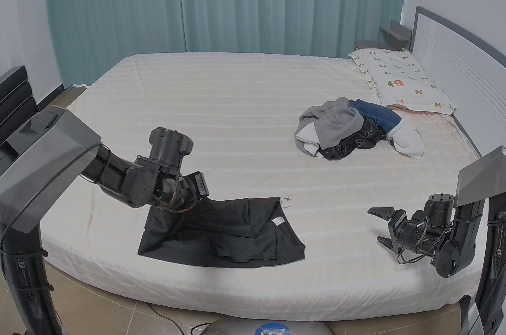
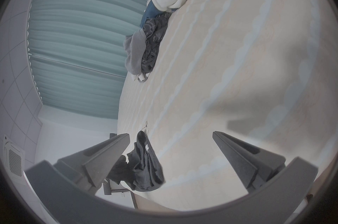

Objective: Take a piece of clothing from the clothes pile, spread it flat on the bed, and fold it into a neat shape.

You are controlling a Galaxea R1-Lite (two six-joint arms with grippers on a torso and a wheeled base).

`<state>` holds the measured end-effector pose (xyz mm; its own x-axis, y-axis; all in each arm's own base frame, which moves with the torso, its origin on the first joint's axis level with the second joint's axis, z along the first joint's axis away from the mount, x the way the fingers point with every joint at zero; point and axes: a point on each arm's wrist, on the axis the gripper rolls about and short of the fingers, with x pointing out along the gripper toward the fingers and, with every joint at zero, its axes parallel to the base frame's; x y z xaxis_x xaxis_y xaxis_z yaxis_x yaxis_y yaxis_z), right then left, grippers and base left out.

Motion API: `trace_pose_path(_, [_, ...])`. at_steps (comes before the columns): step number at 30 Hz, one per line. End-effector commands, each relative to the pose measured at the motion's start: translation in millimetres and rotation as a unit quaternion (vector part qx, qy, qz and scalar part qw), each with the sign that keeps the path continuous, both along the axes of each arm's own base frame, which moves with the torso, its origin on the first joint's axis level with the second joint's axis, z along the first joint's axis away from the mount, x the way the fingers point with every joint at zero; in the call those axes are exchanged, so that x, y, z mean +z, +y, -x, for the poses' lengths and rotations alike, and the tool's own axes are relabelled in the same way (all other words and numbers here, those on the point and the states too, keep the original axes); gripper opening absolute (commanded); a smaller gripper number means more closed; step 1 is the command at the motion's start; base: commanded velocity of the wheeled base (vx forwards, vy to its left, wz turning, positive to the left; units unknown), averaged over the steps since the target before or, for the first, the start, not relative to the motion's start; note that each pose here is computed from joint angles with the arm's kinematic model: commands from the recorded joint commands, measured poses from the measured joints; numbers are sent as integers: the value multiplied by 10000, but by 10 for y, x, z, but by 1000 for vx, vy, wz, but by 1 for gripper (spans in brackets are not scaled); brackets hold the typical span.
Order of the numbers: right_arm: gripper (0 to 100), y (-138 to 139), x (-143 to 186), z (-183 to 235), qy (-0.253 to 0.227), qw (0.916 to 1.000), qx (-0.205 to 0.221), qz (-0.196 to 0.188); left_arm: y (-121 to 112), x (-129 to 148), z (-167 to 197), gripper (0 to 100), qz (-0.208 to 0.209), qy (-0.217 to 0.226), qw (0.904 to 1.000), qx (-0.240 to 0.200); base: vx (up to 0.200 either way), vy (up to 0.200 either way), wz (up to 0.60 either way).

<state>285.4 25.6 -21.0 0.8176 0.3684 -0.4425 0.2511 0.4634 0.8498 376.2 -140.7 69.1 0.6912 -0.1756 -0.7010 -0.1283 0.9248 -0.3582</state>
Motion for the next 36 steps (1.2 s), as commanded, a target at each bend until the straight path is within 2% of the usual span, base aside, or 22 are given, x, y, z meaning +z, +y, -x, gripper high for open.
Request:
trace_pose_path(1, [100,3,0,-3,-34,10000,11,3,-488,-43,-65,0,-1,36,9998,-200,0,-200,0])
trace_pose_path(4, [100,3,0,-3,-34,10000,11,3,-526,-58,-88,0,24,44,9999,-139,0,-200,0])
trace_pose_path(5, [100,3,0,-3,-34,10000,11,3,-725,-200,-135,0,-41,230,9997,-35,0,0,0])
trace_pose_path(11, [100,3,0,-3,-34,10000,11,3,-905,-362,-129,0,-33,402,9991,-104,0,0,0])
trace_pose_path(19, [100,3,-1,0,-27,10000,11,3,-983,-393,-82,0,-27,603,9981,-118,0,0,0])
trace_pose_path(20, [100,3,-1,0,-27,10000,11,3,-994,-393,-69,100,26,635,9979,-118,0,0,0])
trace_pose_path(22, [100,3,-1,0,-27,10000,11,3,-1003,-383,-66,100,107,656,9977,-116,0,0,0])
trace_pose_path(29, [100,3,-2,4,-19,10000,11,4,-974,-82,-2,100,610,576,9965,-49,0,0,0])
trace_pose_path(36, [100,3,2,4,-27,10000,11,3,-726,130,60,100,859,563,9942,312,0,0,0])
